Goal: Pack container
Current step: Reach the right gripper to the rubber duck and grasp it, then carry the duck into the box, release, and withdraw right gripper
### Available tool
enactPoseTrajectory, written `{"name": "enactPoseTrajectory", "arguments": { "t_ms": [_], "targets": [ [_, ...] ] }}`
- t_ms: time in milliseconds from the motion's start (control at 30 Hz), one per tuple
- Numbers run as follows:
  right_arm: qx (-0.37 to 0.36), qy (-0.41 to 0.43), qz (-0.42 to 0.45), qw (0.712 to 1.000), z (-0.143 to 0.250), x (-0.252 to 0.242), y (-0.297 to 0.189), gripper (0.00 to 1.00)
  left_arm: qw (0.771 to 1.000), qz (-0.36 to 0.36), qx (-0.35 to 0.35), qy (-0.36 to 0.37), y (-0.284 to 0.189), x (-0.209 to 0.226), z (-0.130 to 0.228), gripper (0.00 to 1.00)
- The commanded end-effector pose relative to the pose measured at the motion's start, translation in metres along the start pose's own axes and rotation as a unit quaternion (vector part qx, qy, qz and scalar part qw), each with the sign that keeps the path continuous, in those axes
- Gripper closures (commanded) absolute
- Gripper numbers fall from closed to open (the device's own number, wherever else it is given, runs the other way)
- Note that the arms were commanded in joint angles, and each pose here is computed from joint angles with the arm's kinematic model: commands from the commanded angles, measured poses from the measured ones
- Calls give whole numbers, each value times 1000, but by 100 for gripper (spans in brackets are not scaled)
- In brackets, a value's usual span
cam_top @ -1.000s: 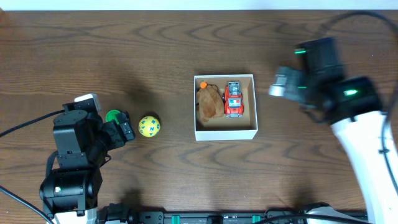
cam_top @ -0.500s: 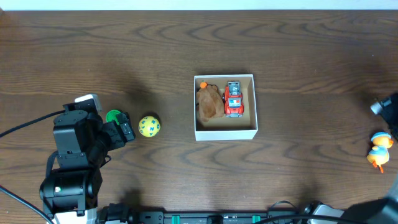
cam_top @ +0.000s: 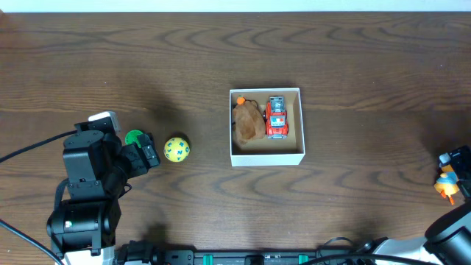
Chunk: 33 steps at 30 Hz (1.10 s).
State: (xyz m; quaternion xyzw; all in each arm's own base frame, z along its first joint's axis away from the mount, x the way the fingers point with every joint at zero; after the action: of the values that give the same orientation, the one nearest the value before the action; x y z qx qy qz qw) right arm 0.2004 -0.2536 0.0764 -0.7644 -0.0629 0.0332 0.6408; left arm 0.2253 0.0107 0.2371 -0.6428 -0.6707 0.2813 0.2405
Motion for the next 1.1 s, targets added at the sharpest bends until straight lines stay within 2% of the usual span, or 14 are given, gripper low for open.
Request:
{"name": "enactPoseTrajectory", "arguments": {
  "t_ms": [0,200,233,267,300,533,733,833,967,1067],
  "targets": [
    [19,-5,-3,1000,4,1,14,14,1000,-2,-8,1,-4,0,-5,2],
    [27,-3,-5,1000,4,4,25,64,1000,-3,-8,1,-4,0,-5,2],
    [28,-3,-4,1000,4,4,25,75,1000,-3,-8,1,-4,0,-5,2],
    [29,-3,-6,1000,5,4,25,90,1000,-3,-8,1,-4,0,-5,2],
    [34,-3,-12,999,6,6,25,99,1000,-2,-8,1,-4,0,-5,2],
    [85,-40,-121,988,28,45,7,99,1000,-2,-7,1,-4,0,-5,2],
    [40,-167,-228,958,61,103,-74,99,1000,-3,-1,0,-4,0,-2,2],
    [-14,-262,-287,921,92,131,-133,98,1000,-3,2,0,-4,0,-1,2],
    [-72,-382,-371,843,162,153,-212,98,1000,-3,2,0,-4,0,-1,2],
    [-82,-417,-403,810,213,155,-244,98,1000,-3,2,0,-4,0,-1,2]
  ]
}}
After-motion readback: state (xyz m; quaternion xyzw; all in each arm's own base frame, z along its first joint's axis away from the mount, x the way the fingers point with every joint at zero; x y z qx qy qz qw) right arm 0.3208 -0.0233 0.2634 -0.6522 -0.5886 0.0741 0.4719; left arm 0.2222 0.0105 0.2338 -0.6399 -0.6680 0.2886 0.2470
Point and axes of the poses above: each gripper's point midway between its finger pads, its own y axis out along the fingers, its own x axis along the line the jaws close on, z = x × y, the point moved 3 cm from there along -y, back along the fingers, and after that the axes turned 13 degrees about y, right-handed, at the moved point
